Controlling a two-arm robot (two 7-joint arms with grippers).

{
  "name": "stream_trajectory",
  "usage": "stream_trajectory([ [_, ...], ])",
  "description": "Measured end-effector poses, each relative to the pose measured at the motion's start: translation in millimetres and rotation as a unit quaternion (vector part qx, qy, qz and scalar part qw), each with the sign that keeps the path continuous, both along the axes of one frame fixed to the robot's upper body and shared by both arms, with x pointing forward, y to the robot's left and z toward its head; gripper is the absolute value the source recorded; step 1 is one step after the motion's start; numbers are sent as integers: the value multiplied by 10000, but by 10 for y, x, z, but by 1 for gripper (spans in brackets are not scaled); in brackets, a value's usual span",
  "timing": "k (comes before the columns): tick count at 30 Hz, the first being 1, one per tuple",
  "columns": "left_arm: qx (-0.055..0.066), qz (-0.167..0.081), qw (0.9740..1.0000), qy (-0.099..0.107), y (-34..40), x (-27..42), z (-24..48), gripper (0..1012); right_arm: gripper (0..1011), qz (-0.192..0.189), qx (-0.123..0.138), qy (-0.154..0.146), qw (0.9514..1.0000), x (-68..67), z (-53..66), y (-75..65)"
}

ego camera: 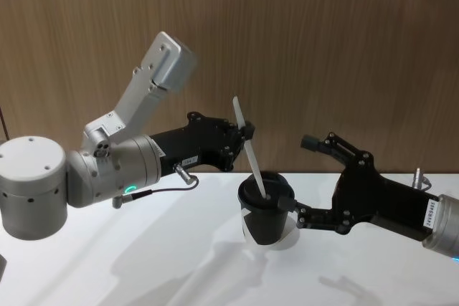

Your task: Pick up the straw with one hand, pass it to the other hand, and insert it into the cup.

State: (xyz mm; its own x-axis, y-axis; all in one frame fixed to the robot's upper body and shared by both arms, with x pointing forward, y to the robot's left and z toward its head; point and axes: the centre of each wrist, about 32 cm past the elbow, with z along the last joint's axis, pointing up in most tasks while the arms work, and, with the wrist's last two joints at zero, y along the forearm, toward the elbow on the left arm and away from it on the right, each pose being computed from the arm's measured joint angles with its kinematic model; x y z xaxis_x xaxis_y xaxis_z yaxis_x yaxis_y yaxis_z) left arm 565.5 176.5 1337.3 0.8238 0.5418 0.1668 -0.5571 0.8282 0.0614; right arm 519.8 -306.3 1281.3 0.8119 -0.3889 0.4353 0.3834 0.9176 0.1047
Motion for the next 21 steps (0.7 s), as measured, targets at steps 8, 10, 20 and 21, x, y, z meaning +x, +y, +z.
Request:
stream_trajectory([
  [8, 17, -9, 10000, 32, -9, 15, -14, 7, 1001, 0, 0, 0, 10000, 0, 0, 0],
  [10, 20, -18, 10000, 39, -13, 19, -17, 8, 1001, 0, 0, 0, 10000, 0, 0, 0],
  [20, 23, -45, 10000, 74, -24, 34, -37, 50, 1001, 0, -1, 0, 10000, 0, 0, 0],
  [21, 22, -47, 10000, 74, -24, 35, -38, 66, 1001, 0, 0, 0, 10000, 0, 0, 0],
])
